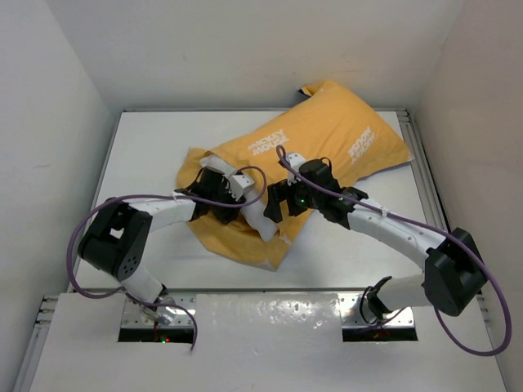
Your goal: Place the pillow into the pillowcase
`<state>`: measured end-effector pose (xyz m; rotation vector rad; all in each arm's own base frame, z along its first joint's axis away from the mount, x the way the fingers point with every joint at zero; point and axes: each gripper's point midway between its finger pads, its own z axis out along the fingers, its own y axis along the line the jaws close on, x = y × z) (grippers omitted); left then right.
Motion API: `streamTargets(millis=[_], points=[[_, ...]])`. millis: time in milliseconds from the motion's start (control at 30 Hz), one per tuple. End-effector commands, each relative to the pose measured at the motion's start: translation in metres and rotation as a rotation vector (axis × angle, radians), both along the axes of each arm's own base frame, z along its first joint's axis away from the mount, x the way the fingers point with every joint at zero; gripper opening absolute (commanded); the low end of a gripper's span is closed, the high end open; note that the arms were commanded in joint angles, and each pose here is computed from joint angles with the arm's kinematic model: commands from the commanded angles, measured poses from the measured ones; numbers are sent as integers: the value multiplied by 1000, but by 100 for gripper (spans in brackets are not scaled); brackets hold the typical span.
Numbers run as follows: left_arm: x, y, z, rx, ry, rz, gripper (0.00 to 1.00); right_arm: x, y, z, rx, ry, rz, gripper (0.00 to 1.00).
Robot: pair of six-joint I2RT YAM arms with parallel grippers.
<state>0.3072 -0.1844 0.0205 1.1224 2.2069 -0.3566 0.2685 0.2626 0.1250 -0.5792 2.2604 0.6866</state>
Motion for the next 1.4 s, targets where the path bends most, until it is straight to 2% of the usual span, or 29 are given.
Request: streamTargets(millis=[0, 33, 100, 133, 267, 300, 367, 433, 467, 533, 667, 800, 867, 1000, 1133, 1300, 1333, 1367], points=[[23, -19, 28, -90, -81, -15, 34, -1, 14, -4, 8, -38, 31, 99], [22, -21, 29, -109, -78, -23, 21, 0, 18, -5, 24, -33, 25, 99], [18, -23, 34, -141, -82, -41, 14, 1, 21, -16, 17, -7, 19, 99], [14, -24, 34, -146, -82, -61, 1, 2, 24, -20, 21, 6, 11, 99], [10, -16, 62, -192, -90, -90, 0, 4, 27, -33, 22, 23, -1, 95], [4, -17, 76, -224, -89, -141, 0, 9, 32, -36, 47, 14, -8, 89], [-5, -23, 91, -224, -135, -261, 0, 16, 41, -34, 92, 10, -3, 73], [-15, -27, 106, -214, -172, -353, 0, 20, 50, -34, 129, 37, -3, 51], [-21, -30, 118, -214, -215, -397, 0, 28, 53, -28, 154, 33, -13, 24], [-27, -30, 127, -195, -255, -456, 0, 40, 58, -22, 210, 51, -37, 0], [-42, -31, 138, -216, -243, -538, 0, 81, 45, 15, 350, 13, -163, 0], [-70, -37, 143, -234, -243, -713, 0, 120, 25, 66, 553, -18, -354, 0], [-78, -38, 144, -229, -259, -797, 0, 138, 16, 88, 594, -88, -439, 0], [-93, -35, 145, -228, -230, -865, 0, 158, 8, 113, 631, -183, -580, 0], [-88, -38, 165, -275, -267, -854, 0, 163, 10, 91, 539, -224, -664, 0], [-58, -46, 233, -421, -364, -737, 0, 144, 26, 0, 180, -163, -556, 0], [-56, -42, 246, -494, -314, -667, 0, 135, 22, -25, 95, -114, -530, 0], [-46, -43, 263, -532, -356, -647, 0, 130, 21, -35, 63, -99, -510, 0]])
